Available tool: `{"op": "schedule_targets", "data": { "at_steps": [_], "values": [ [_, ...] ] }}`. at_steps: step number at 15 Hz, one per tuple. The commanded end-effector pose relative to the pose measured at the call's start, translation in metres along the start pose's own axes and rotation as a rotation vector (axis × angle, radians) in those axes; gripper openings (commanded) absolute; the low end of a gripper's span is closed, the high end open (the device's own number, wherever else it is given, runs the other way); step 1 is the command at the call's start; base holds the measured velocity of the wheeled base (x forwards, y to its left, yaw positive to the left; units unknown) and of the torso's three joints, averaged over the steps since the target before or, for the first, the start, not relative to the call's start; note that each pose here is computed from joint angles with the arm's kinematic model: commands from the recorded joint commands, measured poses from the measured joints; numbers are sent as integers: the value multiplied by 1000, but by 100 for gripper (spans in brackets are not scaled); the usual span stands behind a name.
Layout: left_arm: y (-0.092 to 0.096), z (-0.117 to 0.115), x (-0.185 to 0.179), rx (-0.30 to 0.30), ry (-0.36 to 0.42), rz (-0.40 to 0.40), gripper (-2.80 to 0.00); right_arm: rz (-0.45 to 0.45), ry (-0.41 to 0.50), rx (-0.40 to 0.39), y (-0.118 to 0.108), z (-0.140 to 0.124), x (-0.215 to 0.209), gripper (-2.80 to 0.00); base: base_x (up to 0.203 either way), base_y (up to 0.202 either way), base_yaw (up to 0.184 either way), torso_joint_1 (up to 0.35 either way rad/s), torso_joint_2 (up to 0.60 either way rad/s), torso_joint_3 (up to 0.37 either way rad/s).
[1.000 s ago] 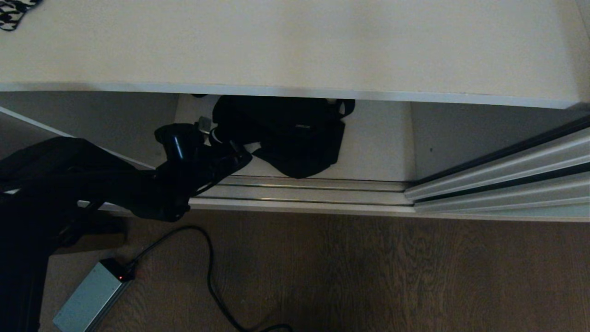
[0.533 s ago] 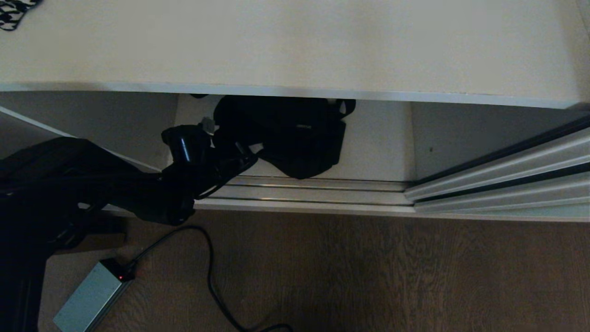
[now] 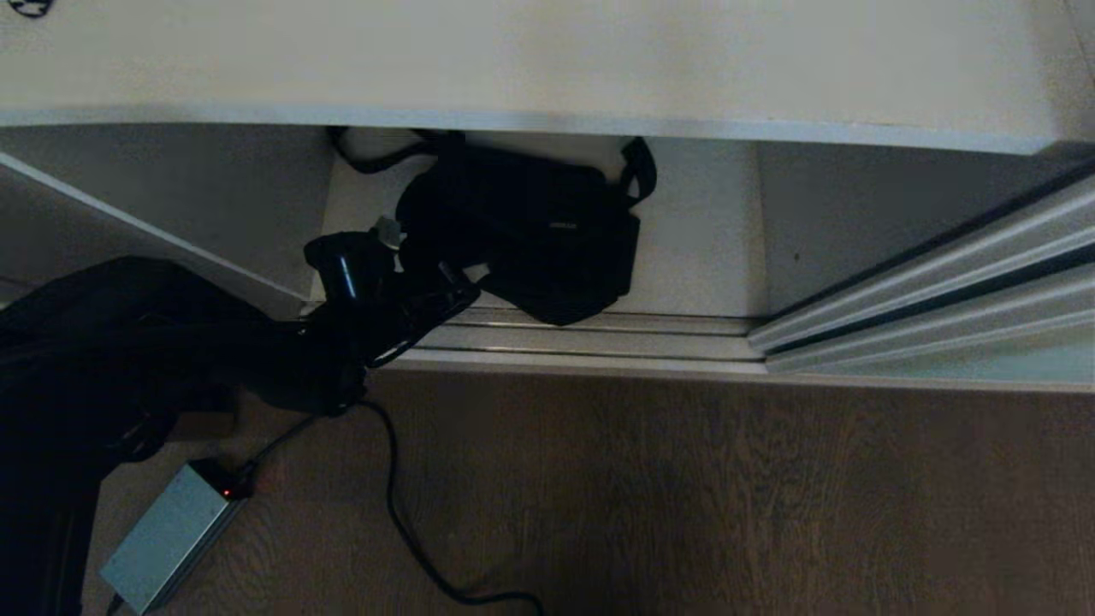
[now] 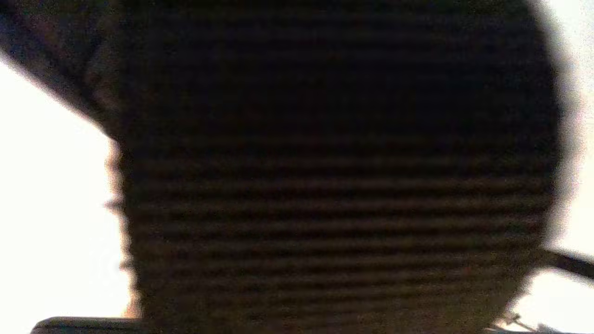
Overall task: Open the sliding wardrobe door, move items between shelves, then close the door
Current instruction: Place the bag on the higher shelf
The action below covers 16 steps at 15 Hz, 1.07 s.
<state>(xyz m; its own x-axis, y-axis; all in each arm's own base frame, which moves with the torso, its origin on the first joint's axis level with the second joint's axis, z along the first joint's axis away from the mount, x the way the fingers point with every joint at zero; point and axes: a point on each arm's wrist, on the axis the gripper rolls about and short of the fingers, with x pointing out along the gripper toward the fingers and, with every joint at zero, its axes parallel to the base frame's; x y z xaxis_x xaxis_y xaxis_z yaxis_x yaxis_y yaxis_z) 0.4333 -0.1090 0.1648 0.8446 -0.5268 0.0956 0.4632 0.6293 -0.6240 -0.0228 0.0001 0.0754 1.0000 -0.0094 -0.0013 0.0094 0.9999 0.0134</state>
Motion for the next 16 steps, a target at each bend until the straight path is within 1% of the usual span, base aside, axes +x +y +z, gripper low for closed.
{"op": "schedule_targets", "data": {
  "at_steps": [1, 5, 7, 11, 13, 14, 16],
  "values": [
    [0, 1, 1, -3, -4, -4, -280, 0, 0, 0, 0, -1, 0, -280, -196, 0, 2, 1, -1, -1],
    [-1, 3, 2, -4, -10, -11, -280, 0, -2, 0, 0, 0, 0, -280, -180, 0, 1, 2, 1, 2],
    [-3, 4, 0, -4, -12, -9, -280, 0, -2, 0, 0, 0, 0, -280, -25, 0, -2, -3, 1, 3],
    [-20, 15, -15, -5, -15, -13, -280, 0, -1, 0, 0, 0, 0, -280, 0, 0, 0, 0, 0, 0],
    [-31, 19, -27, -7, 6, -7, -280, 0, 0, 0, 0, -1, 0, -280, 0, 0, 0, 0, 0, 0],
    [-42, 23, -34, -1, 13, -13, -280, 0, 0, 0, 0, 0, 0, -280, 0, 0, 0, 0, 0, 0],
    [-56, 21, -48, 13, 51, 1, -280, 0, -1, 0, 0, 0, 0, -280, 0, 0, 0, 0, 0, 0]
  ]
}}
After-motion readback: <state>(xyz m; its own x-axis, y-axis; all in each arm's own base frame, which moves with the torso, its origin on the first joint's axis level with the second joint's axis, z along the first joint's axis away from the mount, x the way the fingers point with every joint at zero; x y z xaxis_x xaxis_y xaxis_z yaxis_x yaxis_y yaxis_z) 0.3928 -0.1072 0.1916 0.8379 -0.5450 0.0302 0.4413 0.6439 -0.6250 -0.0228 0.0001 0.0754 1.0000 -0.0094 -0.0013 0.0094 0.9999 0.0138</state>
